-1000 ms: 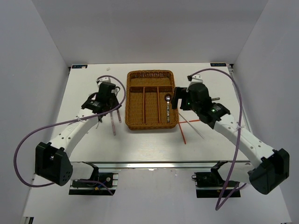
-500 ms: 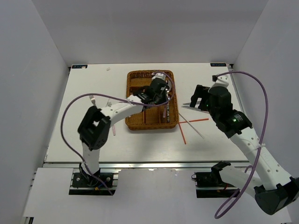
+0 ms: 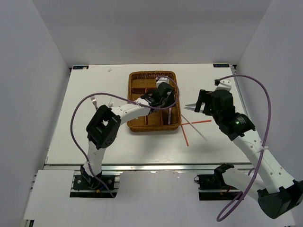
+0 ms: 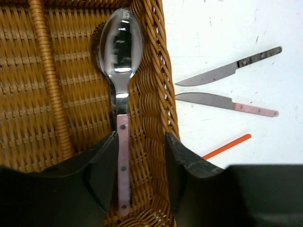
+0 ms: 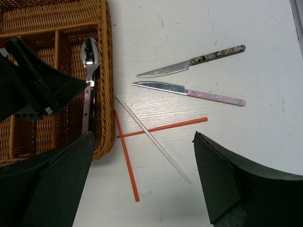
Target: Sort the eating utensils into containers
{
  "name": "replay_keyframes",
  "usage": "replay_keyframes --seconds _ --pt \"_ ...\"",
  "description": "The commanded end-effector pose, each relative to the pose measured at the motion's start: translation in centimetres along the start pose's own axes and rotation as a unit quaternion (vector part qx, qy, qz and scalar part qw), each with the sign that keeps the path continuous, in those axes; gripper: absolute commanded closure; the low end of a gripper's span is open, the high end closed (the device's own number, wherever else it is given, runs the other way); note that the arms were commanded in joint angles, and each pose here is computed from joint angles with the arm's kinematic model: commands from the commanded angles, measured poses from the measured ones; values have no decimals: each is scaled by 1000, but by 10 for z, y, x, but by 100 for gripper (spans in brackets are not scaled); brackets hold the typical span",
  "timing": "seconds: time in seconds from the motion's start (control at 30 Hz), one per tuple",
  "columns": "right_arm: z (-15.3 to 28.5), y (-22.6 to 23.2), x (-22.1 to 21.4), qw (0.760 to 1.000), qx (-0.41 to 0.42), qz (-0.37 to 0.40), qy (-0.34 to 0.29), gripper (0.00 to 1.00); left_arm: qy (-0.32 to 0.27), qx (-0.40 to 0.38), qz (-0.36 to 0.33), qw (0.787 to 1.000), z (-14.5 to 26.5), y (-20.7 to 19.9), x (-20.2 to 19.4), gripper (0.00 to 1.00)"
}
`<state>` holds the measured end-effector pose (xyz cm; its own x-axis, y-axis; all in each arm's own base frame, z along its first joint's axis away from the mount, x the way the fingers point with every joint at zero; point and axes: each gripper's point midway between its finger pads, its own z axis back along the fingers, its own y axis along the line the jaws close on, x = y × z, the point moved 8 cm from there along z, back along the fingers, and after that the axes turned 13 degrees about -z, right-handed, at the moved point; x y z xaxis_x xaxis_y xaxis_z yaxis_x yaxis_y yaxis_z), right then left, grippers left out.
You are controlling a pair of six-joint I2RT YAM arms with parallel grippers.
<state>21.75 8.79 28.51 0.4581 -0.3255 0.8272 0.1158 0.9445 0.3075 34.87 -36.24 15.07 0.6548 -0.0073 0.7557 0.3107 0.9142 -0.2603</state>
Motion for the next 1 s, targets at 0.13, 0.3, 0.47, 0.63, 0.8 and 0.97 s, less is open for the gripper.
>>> replay_keyframes --seconds 0.13,0.3,0.47,0.63,0.8,0.97 --pt "-5 -1 -1 1000 4 4 -3 11 -72 26 -5 997 52 -1 46 24" --pt "-6 3 -4 999 29 16 7 11 -109 149 -29 982 117 45 69 4" --pt "-10 7 -11 998 53 28 25 11 -75 257 8 963 161 138 54 2" --pt "-14 12 -14 997 72 27 32 11 -6 311 18 950 174 198 10 2" --pt "-18 14 -18 995 80 32 47 11 64 311 15 948 158 219 -30 9" --pt "-23 16 -24 993 88 37 63 11 114 331 26 937 142 233 -65 22"
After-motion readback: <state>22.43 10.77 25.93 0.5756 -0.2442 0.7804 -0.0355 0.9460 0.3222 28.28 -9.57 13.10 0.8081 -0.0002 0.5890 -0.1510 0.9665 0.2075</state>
